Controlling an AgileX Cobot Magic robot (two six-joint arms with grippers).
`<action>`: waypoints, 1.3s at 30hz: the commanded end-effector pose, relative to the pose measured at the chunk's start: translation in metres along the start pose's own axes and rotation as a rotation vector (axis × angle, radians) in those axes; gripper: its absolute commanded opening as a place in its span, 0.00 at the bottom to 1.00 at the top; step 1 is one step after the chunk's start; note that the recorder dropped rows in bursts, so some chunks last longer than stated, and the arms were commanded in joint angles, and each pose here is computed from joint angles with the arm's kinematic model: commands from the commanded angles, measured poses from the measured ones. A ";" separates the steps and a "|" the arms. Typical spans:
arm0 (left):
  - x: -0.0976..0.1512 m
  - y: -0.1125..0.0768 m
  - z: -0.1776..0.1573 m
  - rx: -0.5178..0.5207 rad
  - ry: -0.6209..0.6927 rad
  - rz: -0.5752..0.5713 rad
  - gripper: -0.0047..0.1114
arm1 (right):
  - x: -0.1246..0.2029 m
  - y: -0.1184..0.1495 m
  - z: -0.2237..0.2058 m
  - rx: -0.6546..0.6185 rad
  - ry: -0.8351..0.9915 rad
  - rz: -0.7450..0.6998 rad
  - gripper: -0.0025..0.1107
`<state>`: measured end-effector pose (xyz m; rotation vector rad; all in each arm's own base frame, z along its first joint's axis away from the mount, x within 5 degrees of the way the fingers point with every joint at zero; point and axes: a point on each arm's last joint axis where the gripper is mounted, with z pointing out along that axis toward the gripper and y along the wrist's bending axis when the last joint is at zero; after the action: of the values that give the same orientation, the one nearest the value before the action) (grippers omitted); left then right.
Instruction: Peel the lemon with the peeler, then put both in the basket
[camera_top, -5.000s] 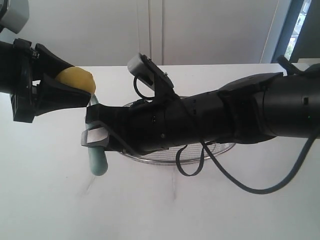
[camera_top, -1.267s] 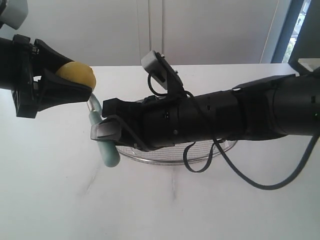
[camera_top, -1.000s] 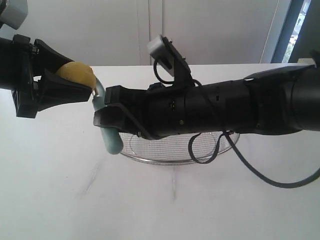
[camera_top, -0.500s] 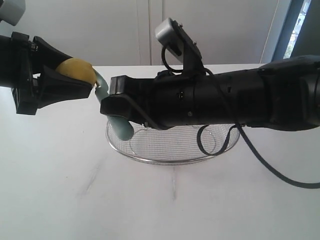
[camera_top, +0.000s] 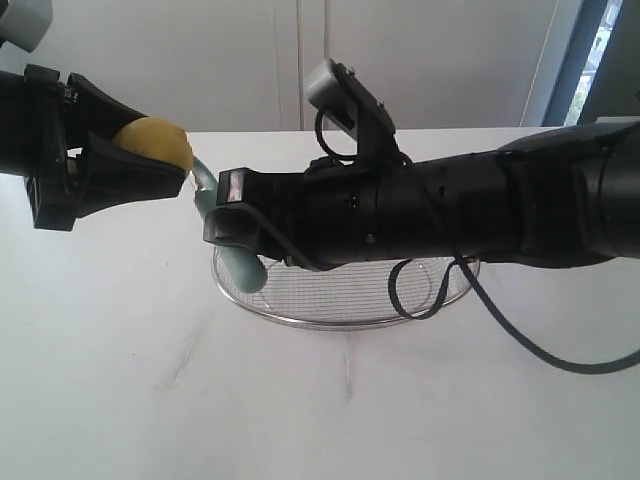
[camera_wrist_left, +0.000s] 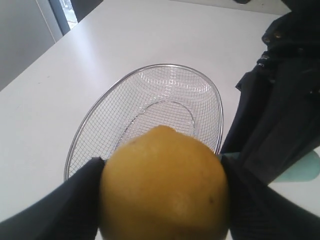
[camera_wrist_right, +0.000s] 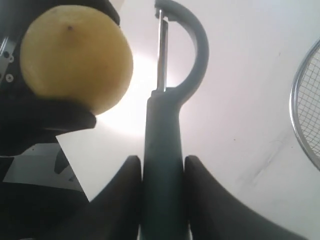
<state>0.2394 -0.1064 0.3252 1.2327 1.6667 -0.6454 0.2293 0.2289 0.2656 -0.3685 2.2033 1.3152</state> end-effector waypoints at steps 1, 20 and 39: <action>-0.004 -0.004 -0.003 0.006 -0.027 -0.005 0.04 | -0.009 0.009 -0.012 0.007 -0.062 -0.022 0.02; -0.004 -0.004 -0.003 0.008 -0.027 -0.005 0.04 | -0.015 0.056 -0.087 0.052 -0.211 -0.198 0.02; -0.004 -0.004 -0.003 0.008 -0.027 -0.005 0.04 | 0.027 -0.031 -0.035 0.318 -0.019 0.041 0.02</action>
<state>0.2393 -0.1063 0.3248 1.2382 1.6681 -0.6414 0.2044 0.1791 0.2406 -0.1960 2.3530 0.9204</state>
